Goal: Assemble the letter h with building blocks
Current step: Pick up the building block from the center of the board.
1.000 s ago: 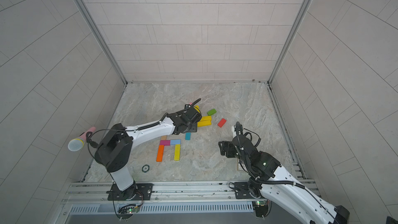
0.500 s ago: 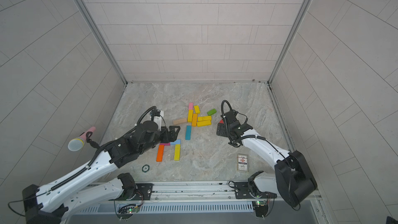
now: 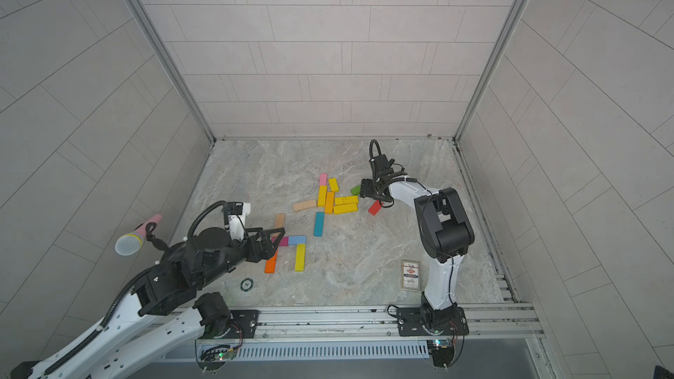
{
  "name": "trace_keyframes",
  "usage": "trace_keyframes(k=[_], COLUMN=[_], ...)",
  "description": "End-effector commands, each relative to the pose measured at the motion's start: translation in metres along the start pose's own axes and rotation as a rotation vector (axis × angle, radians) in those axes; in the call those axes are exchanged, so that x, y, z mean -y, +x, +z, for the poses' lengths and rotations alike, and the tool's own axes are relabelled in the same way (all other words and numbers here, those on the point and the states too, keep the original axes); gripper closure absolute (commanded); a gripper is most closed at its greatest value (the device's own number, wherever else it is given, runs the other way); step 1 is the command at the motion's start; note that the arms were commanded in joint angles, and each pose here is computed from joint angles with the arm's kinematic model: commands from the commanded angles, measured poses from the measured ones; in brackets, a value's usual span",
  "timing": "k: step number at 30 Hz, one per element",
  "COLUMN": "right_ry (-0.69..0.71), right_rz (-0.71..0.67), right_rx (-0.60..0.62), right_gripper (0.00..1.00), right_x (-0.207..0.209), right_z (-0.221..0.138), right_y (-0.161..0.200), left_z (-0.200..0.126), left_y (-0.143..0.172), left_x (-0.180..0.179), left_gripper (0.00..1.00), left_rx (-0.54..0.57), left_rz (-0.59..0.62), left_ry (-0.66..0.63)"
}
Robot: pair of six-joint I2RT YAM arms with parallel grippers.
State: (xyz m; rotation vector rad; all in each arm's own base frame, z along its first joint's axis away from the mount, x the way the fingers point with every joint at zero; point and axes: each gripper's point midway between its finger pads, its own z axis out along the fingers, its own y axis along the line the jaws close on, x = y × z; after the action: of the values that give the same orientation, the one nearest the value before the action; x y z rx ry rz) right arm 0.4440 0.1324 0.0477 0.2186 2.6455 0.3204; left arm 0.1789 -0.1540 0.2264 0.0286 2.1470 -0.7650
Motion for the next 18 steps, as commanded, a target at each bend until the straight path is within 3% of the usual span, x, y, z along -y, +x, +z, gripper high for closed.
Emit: trace_keyframes(k=[1,11,18], right_ry=[0.004,0.099,0.098], right_rz=[-0.018,0.055,0.016], right_rx=[-0.056,-0.103,-0.095], right_gripper=[0.23,0.24,0.21], right_x=[-0.002,0.029,0.023], right_z=[0.006,0.0,-0.013], right_y=[0.005,0.048,0.066], left_z=[-0.004,-0.005,-0.001], left_y=[0.01,0.01,0.013], left_x=[-0.015,-0.014,-0.013], left_gripper=[0.03,0.02,0.01], left_rx=[-0.016,-0.004,-0.01], left_rz=[0.019,0.022,0.022], left_ry=[-0.042,-0.026,-0.019])
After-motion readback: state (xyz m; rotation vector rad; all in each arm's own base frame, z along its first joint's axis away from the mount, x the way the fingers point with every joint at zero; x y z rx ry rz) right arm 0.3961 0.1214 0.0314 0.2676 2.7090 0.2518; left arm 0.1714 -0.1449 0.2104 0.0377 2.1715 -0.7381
